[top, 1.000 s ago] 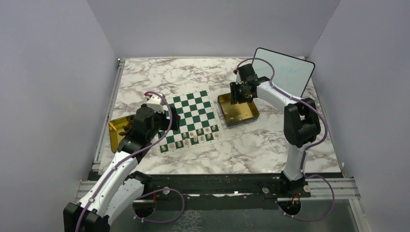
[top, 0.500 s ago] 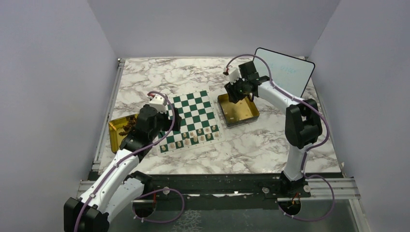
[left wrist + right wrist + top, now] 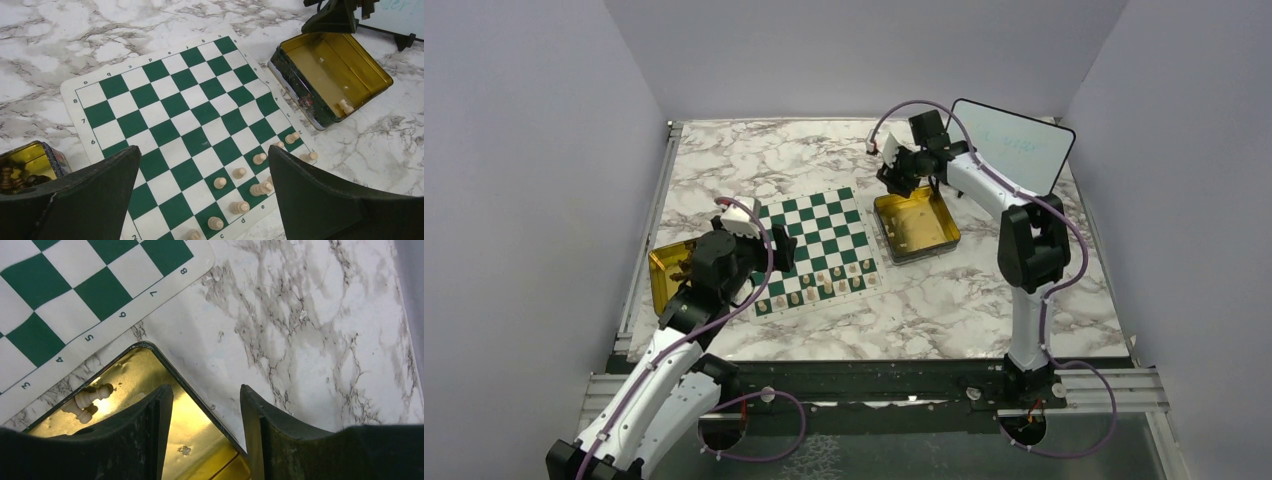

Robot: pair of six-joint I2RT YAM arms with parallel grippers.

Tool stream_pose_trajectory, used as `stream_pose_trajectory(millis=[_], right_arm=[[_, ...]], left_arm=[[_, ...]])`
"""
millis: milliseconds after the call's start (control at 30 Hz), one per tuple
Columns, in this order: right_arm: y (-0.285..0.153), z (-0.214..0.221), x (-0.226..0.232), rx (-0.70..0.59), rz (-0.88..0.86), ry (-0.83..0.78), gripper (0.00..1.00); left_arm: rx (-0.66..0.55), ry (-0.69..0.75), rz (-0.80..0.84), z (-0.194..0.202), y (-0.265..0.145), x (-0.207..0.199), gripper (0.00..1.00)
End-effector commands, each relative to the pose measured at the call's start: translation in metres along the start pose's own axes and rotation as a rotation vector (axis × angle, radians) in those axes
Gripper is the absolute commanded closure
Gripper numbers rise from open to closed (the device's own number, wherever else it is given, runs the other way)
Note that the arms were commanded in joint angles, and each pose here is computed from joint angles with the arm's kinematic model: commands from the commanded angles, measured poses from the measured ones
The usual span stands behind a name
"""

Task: Set up the chess pieces on the board
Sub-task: Adjust the storage box at the center of the board.

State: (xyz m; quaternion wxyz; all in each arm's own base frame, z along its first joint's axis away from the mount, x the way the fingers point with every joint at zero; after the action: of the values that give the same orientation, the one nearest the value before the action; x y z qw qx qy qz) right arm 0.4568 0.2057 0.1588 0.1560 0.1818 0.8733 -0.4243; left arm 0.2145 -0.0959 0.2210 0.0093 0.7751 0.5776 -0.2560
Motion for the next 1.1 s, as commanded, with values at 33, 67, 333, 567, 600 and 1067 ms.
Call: stream_pose_trajectory(millis=[33, 67, 333, 567, 600, 1067], right_arm=[[0.012, 0.015, 0.009, 0.044, -0.12, -0.108, 0.43], [0.012, 0.017, 0.009, 0.054, -0.119, -0.119, 0.43], [0.029, 0.03, 0.006, 0.087, -0.126, -0.15, 0.56], [0.037, 0.037, 0.003, 0.122, -0.123, -0.135, 0.6], [0.038, 0.038, 0.003, 0.124, -0.124, -0.134, 0.6], [0.028, 0.053, 0.007, 0.19, -0.083, -0.04, 0.69]], left_arm=[[-0.043, -0.009, 0.006, -0.003, -0.006, -0.001, 0.01], [-0.047, -0.01, 0.004, -0.004, -0.006, 0.0, 0.01], [-0.059, -0.008, -0.01, -0.006, -0.006, 0.001, 0.01], [-0.074, -0.009, -0.019, -0.007, -0.008, 0.003, 0.01], [-0.075, -0.009, -0.018, -0.007, -0.008, 0.003, 0.01], [-0.084, -0.006, -0.023, -0.008, -0.007, 0.003, 0.01]])
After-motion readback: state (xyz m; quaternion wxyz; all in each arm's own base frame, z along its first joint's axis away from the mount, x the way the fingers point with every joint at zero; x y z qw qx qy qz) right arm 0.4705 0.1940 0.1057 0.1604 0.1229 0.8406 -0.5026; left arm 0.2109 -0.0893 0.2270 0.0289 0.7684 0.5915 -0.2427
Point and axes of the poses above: each gripper's point midway between its finger pads, its own y axis out along the fingers, its own x axis along the line the jaws close on, z = x × y, the point moved 6 cm from there along -y, back along the fingers, and after that the axes turned 14 degrees about -y, right-handed, at the moved point
